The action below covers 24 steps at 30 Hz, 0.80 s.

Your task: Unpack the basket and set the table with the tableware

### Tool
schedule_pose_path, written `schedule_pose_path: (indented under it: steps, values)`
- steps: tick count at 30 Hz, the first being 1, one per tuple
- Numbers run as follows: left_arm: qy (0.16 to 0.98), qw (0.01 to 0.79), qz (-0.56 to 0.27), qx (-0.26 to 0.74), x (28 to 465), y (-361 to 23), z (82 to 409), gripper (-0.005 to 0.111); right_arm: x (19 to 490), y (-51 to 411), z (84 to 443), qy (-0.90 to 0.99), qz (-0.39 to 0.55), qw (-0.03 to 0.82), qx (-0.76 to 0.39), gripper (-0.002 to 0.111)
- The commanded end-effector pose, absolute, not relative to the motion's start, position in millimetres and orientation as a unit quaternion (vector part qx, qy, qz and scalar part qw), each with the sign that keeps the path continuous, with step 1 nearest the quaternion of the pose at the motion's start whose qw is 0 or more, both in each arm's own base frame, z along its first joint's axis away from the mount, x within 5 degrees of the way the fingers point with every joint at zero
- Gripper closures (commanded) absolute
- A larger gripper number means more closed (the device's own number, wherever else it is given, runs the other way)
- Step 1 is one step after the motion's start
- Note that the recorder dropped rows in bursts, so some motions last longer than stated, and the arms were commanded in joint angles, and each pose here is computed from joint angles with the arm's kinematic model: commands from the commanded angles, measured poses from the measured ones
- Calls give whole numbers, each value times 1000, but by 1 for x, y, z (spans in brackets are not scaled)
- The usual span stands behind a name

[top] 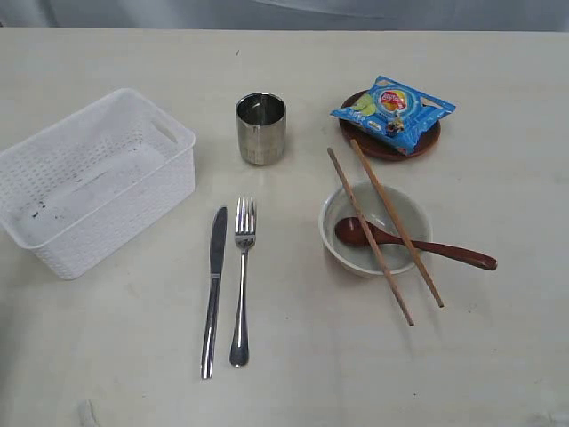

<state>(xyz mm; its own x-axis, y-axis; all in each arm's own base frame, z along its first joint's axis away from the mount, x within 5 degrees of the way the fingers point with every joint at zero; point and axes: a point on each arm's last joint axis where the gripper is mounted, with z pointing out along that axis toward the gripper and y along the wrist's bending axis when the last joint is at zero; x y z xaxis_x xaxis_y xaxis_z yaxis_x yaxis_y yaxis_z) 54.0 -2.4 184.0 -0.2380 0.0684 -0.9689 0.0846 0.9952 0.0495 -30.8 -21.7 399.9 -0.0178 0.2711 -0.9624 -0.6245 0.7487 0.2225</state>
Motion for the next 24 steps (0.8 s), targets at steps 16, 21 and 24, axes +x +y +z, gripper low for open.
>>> schedule_pose_path:
  steps: [16, 21, 24]
  values:
    - [783, 620, -5, 48, 54, -2, 184, 107, -54, -39, 402, 595, 339, 717, -129, 109]
    - [783, 620, -5, 48, 54, -2, 184, 107, -54, -39, 402, 595, 339, 717, -129, 109]
    - [783, 620, -5, 48, 54, -2, 184, 107, -54, -39, 402, 595, 339, 717, -129, 109]
